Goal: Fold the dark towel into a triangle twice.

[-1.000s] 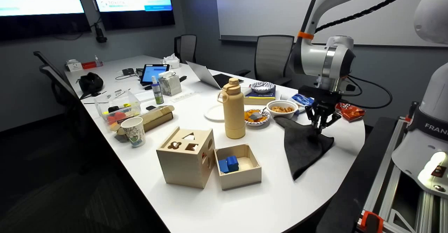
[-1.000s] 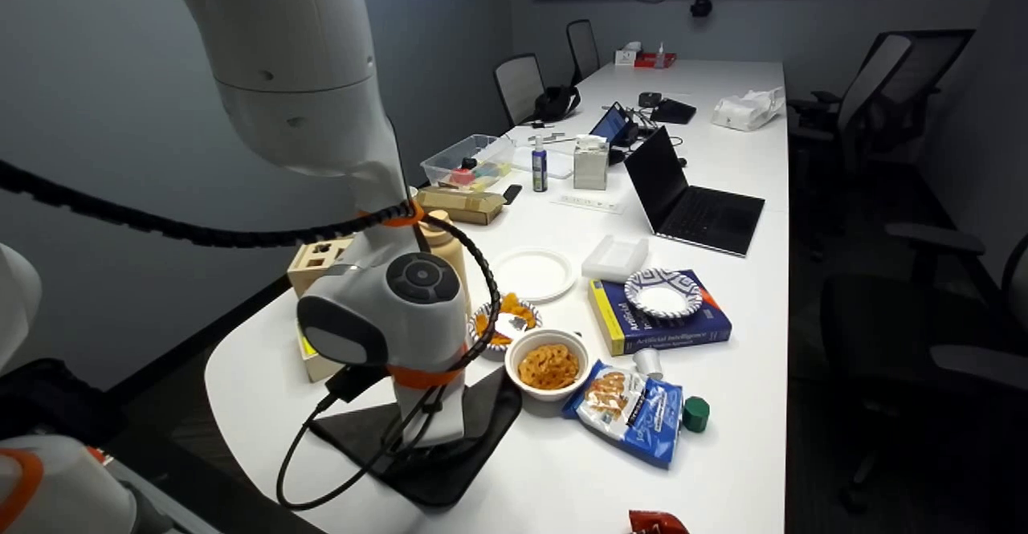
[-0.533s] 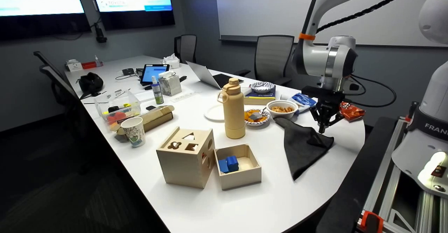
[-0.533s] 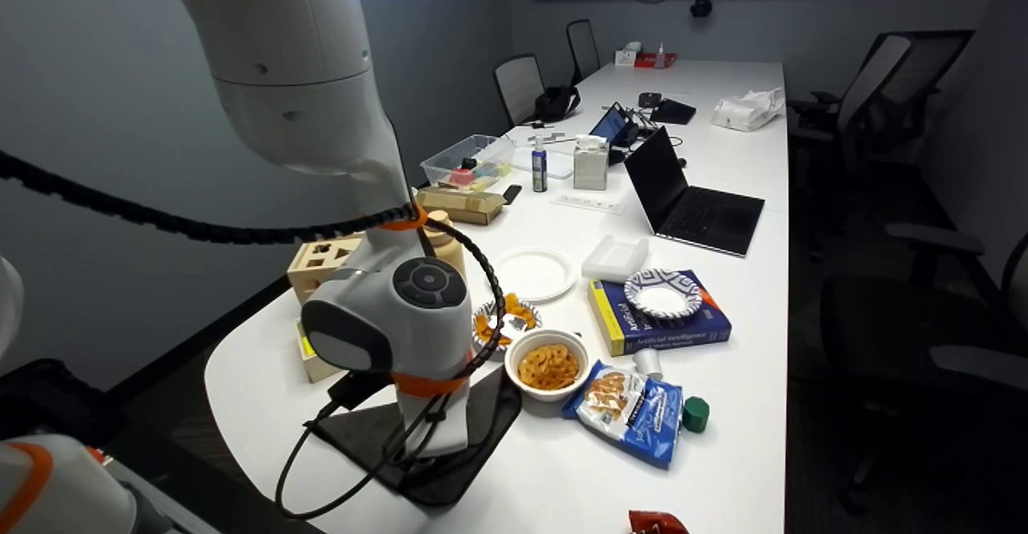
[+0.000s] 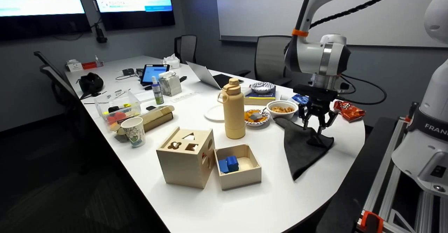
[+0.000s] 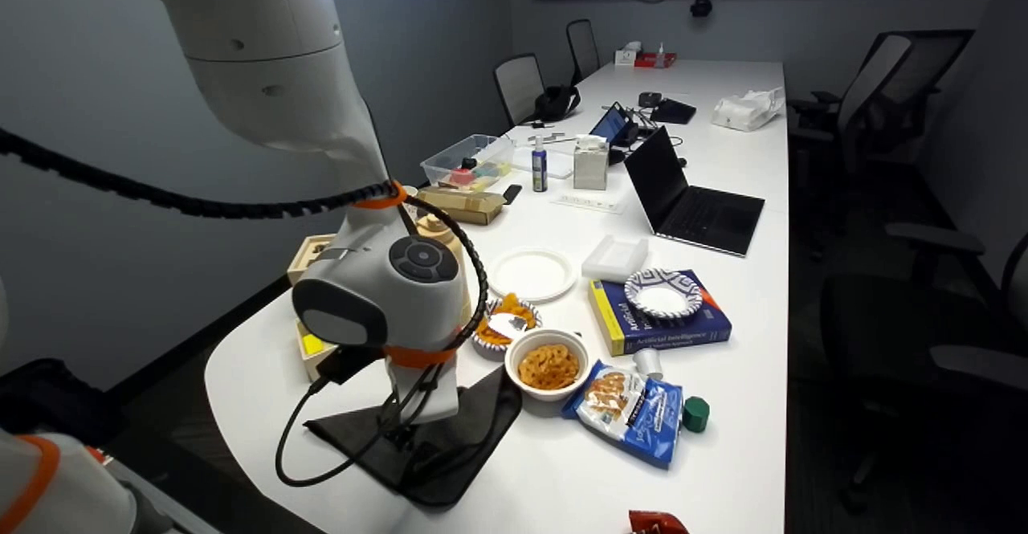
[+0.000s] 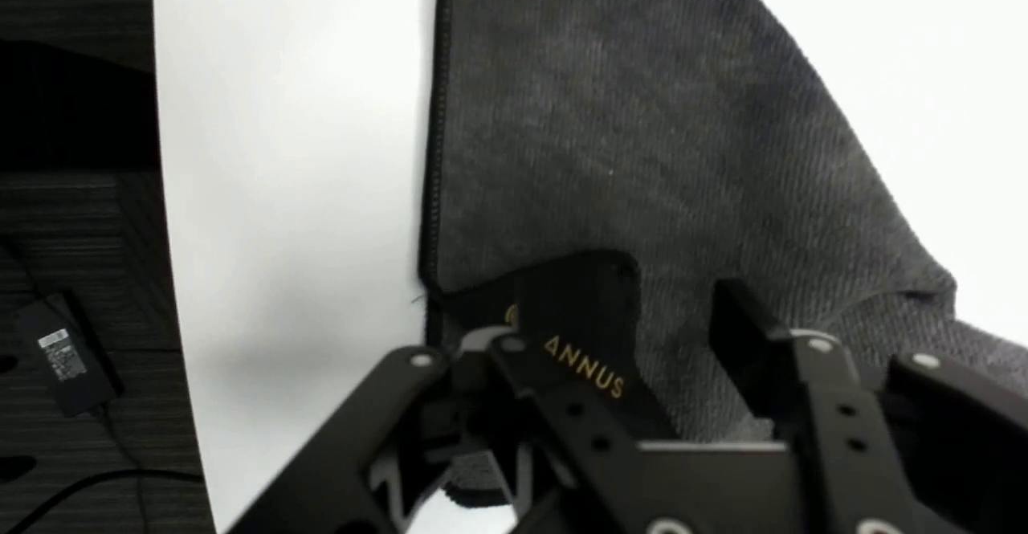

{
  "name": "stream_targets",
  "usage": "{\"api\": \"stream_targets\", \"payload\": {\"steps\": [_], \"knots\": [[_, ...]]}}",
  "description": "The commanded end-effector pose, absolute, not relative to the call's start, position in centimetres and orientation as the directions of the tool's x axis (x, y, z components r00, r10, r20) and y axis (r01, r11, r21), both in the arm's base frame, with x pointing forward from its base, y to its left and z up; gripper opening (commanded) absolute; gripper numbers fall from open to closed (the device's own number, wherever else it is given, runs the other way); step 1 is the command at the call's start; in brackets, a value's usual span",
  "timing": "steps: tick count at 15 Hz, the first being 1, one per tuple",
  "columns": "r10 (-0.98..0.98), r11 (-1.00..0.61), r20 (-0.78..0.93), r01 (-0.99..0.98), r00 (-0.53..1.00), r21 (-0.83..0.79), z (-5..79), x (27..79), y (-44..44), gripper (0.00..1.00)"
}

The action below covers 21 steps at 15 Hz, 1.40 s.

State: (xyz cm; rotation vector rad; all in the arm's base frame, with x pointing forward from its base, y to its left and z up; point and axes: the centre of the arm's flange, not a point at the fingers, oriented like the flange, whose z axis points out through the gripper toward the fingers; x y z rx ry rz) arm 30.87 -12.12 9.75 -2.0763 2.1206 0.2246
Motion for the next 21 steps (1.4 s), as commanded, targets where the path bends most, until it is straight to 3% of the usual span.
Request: {"api": "stream_targets", "payload": {"steps": [1, 3, 7, 14, 21], "knots": [[-0.962, -0.028, -0.271, -1.0, 0.031, -0.014, 12.9, 31.4, -8.2, 0.88], [-0.948, -0.076, -0.31, -0.997, 0.076, -0.013, 13.0, 31.8, -5.6, 1.0], [-0.915, -0.164, -0.377, -0.986, 0.146, 0.015, 12.6, 32.6, -0.5, 1.0], [-0.903, -0.153, -0.423, -0.977, 0.076, 0.151, 11.3, 31.1, 2.2, 1.0], [-0.897, -0.159, -0.437, -0.97, 0.063, 0.185, 9.5, 30.8, 3.5, 1.0]]}}
